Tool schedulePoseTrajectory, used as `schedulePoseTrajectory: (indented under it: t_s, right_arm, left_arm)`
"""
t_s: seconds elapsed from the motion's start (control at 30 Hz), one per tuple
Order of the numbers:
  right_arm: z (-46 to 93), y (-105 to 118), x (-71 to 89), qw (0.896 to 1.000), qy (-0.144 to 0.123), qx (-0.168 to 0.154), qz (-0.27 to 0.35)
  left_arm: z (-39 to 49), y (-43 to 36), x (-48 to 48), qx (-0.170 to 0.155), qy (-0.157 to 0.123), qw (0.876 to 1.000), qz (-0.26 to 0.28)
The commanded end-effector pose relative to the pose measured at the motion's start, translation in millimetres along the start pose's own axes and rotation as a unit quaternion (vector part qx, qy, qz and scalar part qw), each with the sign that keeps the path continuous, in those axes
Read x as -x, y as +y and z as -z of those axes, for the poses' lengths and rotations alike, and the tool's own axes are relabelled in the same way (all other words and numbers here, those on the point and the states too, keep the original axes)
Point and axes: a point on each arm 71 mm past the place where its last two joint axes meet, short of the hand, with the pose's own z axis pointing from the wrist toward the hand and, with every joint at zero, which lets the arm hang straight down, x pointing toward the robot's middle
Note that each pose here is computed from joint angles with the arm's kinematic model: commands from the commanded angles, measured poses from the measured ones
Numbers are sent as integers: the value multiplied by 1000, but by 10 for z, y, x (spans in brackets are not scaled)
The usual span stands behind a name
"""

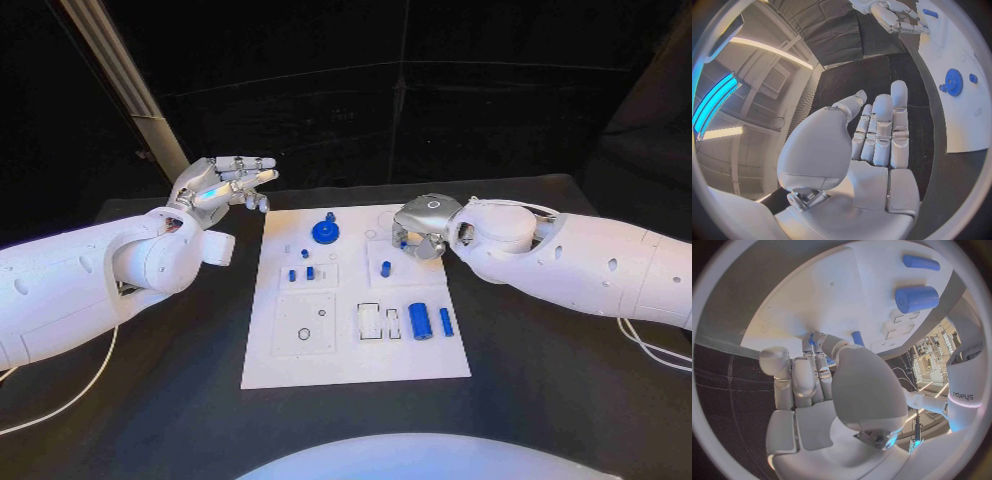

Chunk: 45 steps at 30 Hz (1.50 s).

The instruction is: Assemble the parts on the task board

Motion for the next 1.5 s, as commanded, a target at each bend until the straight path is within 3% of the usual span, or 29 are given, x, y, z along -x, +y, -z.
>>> schedulePoseTrajectory:
  t_s: [0.03, 0.33, 0.83, 1.23, 1.5]
  right_arm:
    - [14, 9, 34, 1000, -25, -3, 10]
    - [86, 47, 103, 998, -62, 1, -2]
    - [246, 140, 214, 995, -94, 17, -31]
    - [320, 595, 489, 981, -145, 84, -99]
    - [181, 851, 519, 976, -138, 123, -117]
  left_arm:
    - [0, -8, 2, 1, 4, 1000, 5]
    - [3, -4, 25, 4, 3, 1000, 5]
    - [-1, -2, 47, 5, 1, 1000, 4]
    - [-17, 1, 14, 5, 5, 1000, 5]
    - [-36, 1, -13, 4, 7, 1000, 6]
